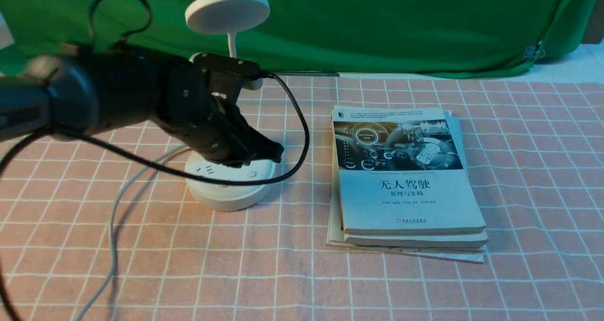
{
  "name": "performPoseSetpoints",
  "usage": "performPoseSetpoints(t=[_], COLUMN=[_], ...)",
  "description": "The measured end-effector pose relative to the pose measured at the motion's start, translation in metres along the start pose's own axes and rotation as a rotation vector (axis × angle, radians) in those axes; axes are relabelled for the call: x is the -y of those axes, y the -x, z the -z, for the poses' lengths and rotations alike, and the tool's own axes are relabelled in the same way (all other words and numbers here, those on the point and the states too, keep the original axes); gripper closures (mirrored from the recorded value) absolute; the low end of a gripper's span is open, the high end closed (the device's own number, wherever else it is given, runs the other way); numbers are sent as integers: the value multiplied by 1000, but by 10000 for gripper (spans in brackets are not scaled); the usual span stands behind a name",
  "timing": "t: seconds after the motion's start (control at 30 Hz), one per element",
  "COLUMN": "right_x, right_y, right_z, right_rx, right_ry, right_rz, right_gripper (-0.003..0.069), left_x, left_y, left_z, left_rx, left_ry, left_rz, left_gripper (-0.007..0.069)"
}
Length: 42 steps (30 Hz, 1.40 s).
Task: Turn on the table lamp on the pink coffee tablecloth with your hand.
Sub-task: 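Press the power button on the lamp base to turn the lamp on with the left gripper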
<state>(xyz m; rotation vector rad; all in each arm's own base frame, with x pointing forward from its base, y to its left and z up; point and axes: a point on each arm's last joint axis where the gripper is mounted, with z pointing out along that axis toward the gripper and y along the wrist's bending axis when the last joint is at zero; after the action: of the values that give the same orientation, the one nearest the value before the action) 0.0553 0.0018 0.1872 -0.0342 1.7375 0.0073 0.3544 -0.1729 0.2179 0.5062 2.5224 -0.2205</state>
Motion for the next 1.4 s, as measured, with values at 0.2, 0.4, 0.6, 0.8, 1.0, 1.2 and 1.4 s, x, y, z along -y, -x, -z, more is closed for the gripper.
performPoseSetpoints(t=[0.2,0.4,0.6,0.8,1.0,1.2,1.4], right_x=[0,0,0,0,0,0,0], right_y=[0,0,0,0,0,0,0], right_z=[0,0,0,0,0,0,0], right_rx=[0,0,0,0,0,0,0], right_ry=[0,0,0,0,0,0,0], right_rz=[0,0,0,0,0,0,0], right_gripper=[419,419,419,419,419,419,419], left_x=[-1,-1,-1,-1,-1,-1,-1], left_y=[9,7,7,6,3,3,3], left_z=[-39,-45,-45,-38,-43,-48,-47], left_rx=[-61,-78,-84,-111,-135,-154,-162], left_ry=[23,24,24,26,25,25,24], left_rz=[-19,-3,-2,-2,3,3,5], left_gripper=[627,626,626,626,626,625,625])
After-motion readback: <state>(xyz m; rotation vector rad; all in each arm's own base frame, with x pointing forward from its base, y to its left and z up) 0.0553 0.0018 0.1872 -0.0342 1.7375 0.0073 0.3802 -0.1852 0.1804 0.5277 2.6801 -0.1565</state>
